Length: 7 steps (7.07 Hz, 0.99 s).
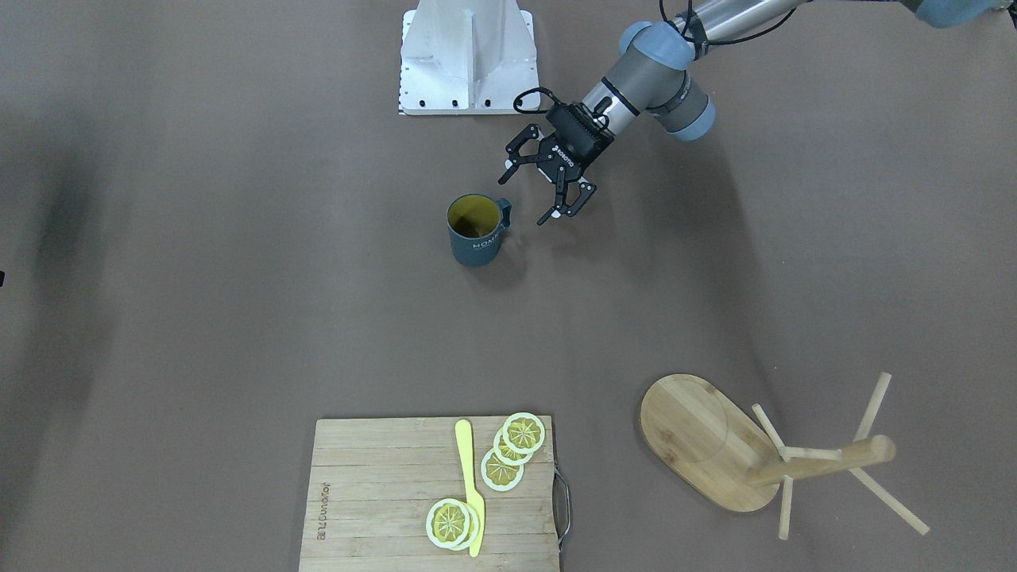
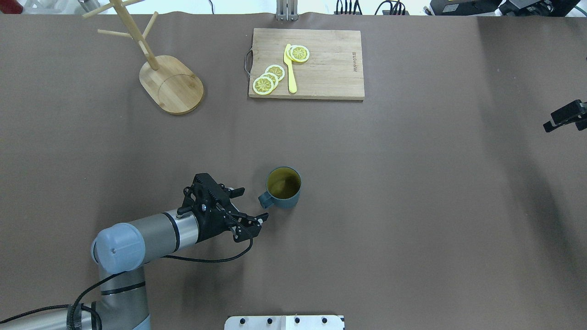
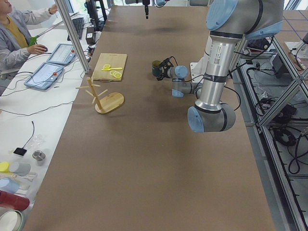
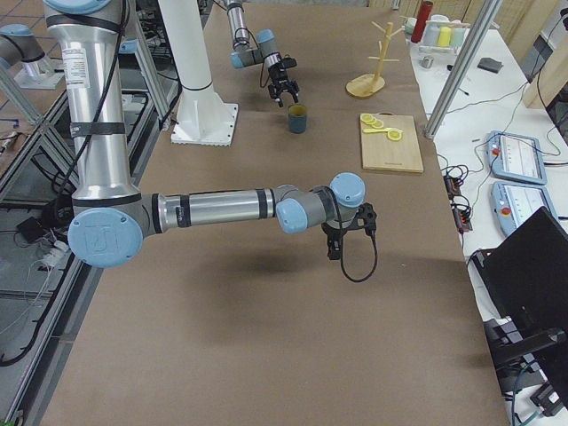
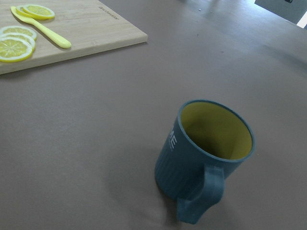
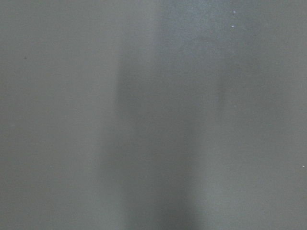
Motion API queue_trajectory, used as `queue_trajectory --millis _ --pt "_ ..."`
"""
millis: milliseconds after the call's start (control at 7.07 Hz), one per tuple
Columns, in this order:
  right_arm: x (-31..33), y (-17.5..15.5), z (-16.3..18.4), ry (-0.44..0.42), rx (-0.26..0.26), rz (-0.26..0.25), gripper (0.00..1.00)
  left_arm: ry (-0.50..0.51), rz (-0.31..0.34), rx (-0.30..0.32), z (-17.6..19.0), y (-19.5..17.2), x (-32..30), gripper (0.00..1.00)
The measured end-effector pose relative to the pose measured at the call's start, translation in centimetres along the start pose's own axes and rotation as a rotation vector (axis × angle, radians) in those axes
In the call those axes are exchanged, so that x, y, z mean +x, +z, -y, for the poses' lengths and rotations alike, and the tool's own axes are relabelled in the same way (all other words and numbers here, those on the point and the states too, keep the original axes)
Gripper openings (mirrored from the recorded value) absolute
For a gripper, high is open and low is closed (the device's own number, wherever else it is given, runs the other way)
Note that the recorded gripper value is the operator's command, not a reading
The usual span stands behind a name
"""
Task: Hang cup on storage rack
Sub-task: 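Move the left gripper to the blue mug's handle and grasp it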
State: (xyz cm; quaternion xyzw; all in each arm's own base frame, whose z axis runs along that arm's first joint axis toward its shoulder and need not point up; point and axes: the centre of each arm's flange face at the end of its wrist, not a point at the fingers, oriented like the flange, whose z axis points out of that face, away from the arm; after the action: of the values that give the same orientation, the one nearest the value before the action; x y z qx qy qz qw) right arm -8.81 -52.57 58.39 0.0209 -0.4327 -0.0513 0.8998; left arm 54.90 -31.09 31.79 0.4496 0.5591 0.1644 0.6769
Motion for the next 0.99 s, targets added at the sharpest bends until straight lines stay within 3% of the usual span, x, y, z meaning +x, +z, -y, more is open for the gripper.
queue_trajectory --millis 283,707,990 --pt "0.1 0.0 -0.1 -0.001 0.000 0.000 1.00 0.003 0.005 0.005 0.0 0.8 0.4 0.60" --pt "0.2 -0.1 -0.1 -0.001 0.002 0.000 1.00 0.000 -0.001 0.016 0.5 0.9 0.8 0.44" --pt "0.2 -0.1 -0.1 0.000 0.002 0.000 1.00 -0.004 -0.008 0.026 1.0 1.0 1.2 0.07"
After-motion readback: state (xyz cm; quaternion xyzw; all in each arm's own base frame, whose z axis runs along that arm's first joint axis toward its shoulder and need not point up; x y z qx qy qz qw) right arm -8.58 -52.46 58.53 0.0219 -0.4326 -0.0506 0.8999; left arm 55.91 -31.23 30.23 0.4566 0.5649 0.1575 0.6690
